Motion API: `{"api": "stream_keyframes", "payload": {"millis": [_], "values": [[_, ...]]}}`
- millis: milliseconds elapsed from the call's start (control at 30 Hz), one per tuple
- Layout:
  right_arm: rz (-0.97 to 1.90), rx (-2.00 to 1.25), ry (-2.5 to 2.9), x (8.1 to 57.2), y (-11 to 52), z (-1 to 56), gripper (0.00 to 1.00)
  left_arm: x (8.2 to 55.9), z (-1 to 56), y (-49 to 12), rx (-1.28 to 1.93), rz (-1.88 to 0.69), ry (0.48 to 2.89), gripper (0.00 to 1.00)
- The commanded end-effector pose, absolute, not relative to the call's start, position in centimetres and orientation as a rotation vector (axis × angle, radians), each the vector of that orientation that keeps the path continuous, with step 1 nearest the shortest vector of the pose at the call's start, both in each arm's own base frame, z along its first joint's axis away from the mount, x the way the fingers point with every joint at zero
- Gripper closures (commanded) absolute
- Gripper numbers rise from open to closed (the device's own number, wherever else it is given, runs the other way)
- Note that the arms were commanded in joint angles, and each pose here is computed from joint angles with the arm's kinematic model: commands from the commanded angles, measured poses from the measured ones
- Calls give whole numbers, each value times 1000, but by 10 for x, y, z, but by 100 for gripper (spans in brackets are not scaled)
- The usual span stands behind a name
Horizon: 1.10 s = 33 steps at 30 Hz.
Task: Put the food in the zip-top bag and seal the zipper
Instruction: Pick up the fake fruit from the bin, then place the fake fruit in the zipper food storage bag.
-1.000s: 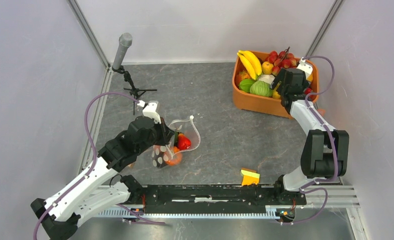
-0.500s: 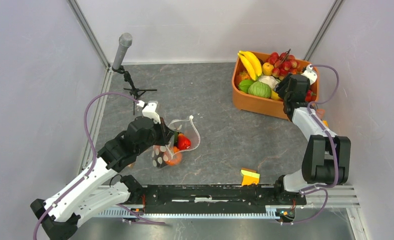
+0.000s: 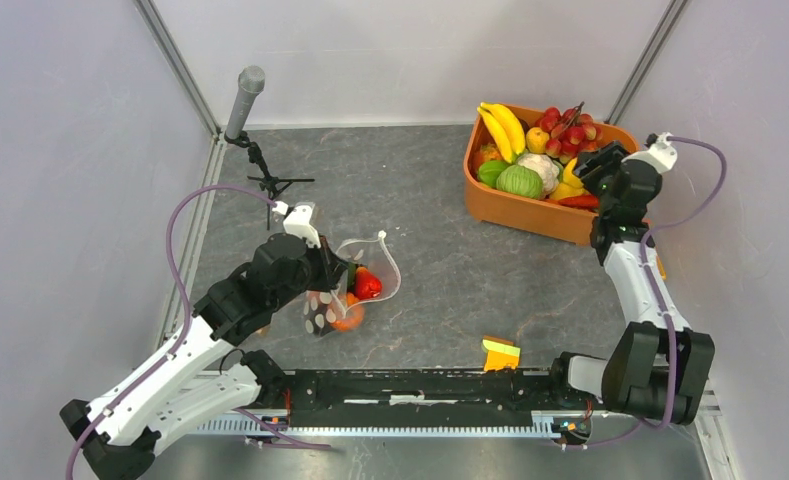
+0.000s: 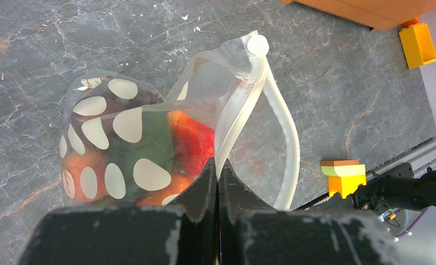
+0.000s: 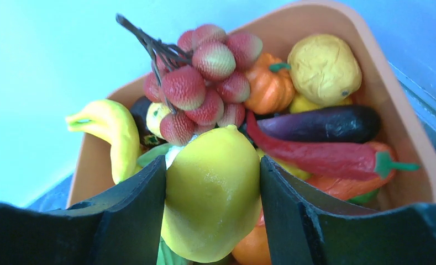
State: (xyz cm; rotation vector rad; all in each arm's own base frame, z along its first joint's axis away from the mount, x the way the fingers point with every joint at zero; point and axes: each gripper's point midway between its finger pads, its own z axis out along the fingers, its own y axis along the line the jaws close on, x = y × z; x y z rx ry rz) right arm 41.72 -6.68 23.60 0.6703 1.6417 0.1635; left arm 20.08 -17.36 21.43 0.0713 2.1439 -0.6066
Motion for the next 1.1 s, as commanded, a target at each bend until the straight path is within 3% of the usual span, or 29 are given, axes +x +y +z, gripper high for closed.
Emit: {"api": "stream_keyframes", "payload": {"millis": [0, 300, 467, 767, 1067], "values": [[341, 558, 1573, 415, -53, 268, 65, 201, 218, -171, 61, -611, 2125, 97], [778, 223, 1464, 384, 31, 319, 62, 204, 221, -177, 53, -630, 2120, 97], [851, 67, 1443, 365, 70, 330, 60, 206, 220, -179, 49, -636, 2118, 97], [1068, -327, 1456, 316, 195, 325, 60, 209, 218, -184, 58, -638, 2129, 98], [1117, -622, 1476, 262, 277, 300, 58, 208, 216, -186, 45, -660, 2126, 98]]}}
